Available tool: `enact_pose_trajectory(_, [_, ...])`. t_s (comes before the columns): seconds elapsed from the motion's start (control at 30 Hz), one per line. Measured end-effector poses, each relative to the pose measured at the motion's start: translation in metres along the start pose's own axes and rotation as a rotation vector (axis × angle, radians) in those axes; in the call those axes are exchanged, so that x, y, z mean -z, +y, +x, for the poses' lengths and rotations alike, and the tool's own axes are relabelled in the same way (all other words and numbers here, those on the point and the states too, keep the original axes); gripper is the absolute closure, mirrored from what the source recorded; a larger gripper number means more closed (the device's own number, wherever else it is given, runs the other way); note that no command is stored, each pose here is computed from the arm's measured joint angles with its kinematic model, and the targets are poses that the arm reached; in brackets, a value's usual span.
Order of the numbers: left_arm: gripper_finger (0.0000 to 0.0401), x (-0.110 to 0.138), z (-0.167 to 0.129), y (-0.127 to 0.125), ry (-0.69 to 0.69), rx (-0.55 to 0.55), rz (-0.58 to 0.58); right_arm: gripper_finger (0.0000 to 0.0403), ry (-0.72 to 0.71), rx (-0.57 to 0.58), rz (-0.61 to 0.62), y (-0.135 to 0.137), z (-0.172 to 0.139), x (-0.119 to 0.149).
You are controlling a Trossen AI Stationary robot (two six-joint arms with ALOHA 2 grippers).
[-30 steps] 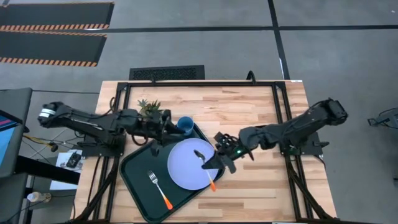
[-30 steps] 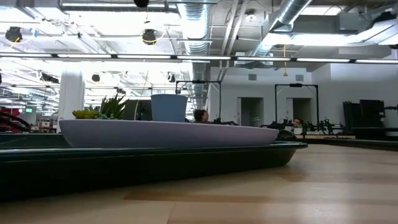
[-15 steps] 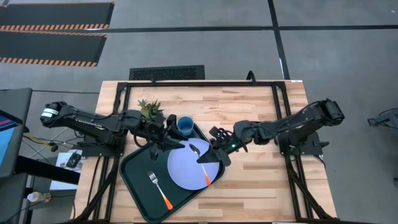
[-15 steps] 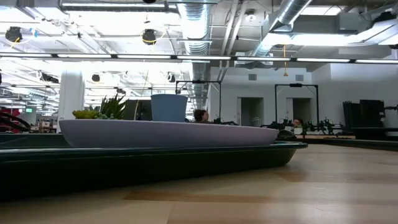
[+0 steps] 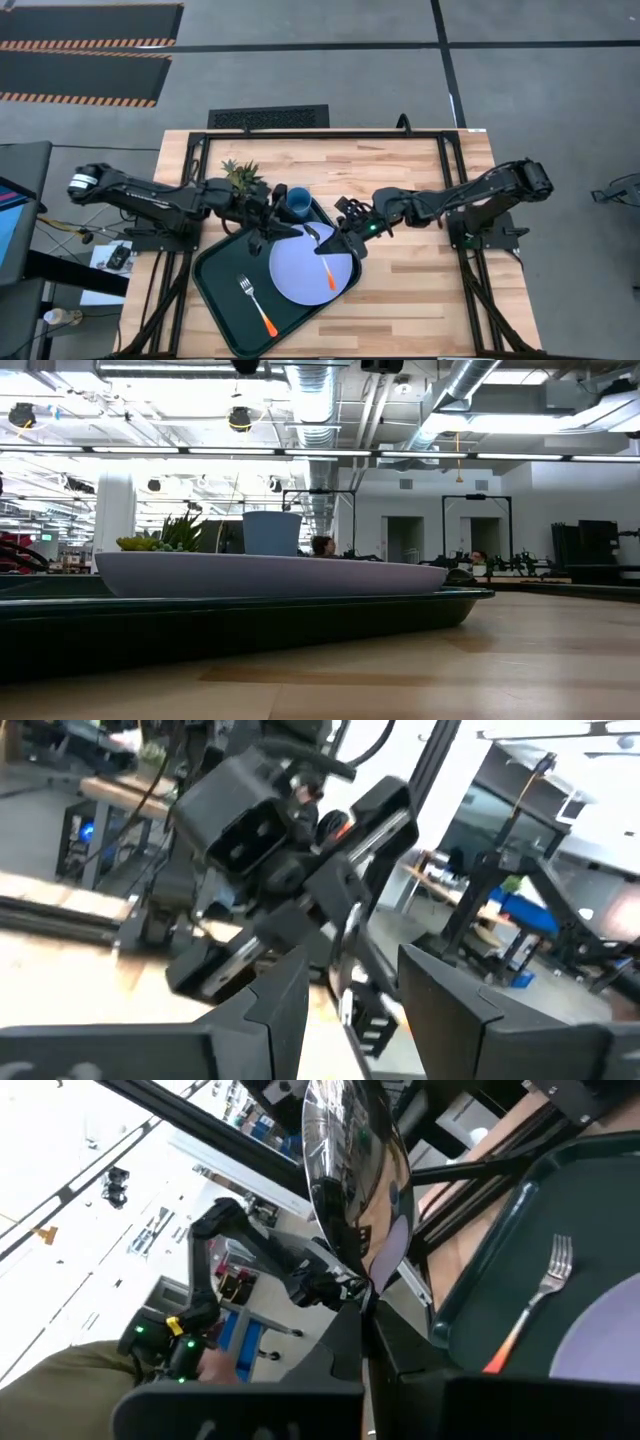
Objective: Pick and place plate/cup/fork/spoon on tray
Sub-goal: Put the orange spoon on the black serving tray to the left of the orange fork
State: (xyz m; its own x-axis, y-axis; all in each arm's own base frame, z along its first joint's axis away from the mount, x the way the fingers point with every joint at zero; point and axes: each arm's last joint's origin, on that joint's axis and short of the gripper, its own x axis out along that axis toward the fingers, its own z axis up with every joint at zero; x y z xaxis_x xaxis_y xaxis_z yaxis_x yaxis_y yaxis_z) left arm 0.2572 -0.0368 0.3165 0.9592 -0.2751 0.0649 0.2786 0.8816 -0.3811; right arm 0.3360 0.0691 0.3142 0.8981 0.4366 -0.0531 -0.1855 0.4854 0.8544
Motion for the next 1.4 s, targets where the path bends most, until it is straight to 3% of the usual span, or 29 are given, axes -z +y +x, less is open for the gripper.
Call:
enact_pose_trajectory(0.4, [0.0267, -0.0003, 0.0038, 0.0021, -0.030, 0.006, 0.002, 0.0394, 0.022, 0.007, 0.006, -0.0014, 0.0002, 0.0015])
enact_pose_trajectory(1.4, [0.0394, 0.0029, 0.0039, 0.0040, -0.005, -0.031, -0.003, 0.0394, 0.039, -0.005, 0.008, -0.0009, 0.0001, 0.0018])
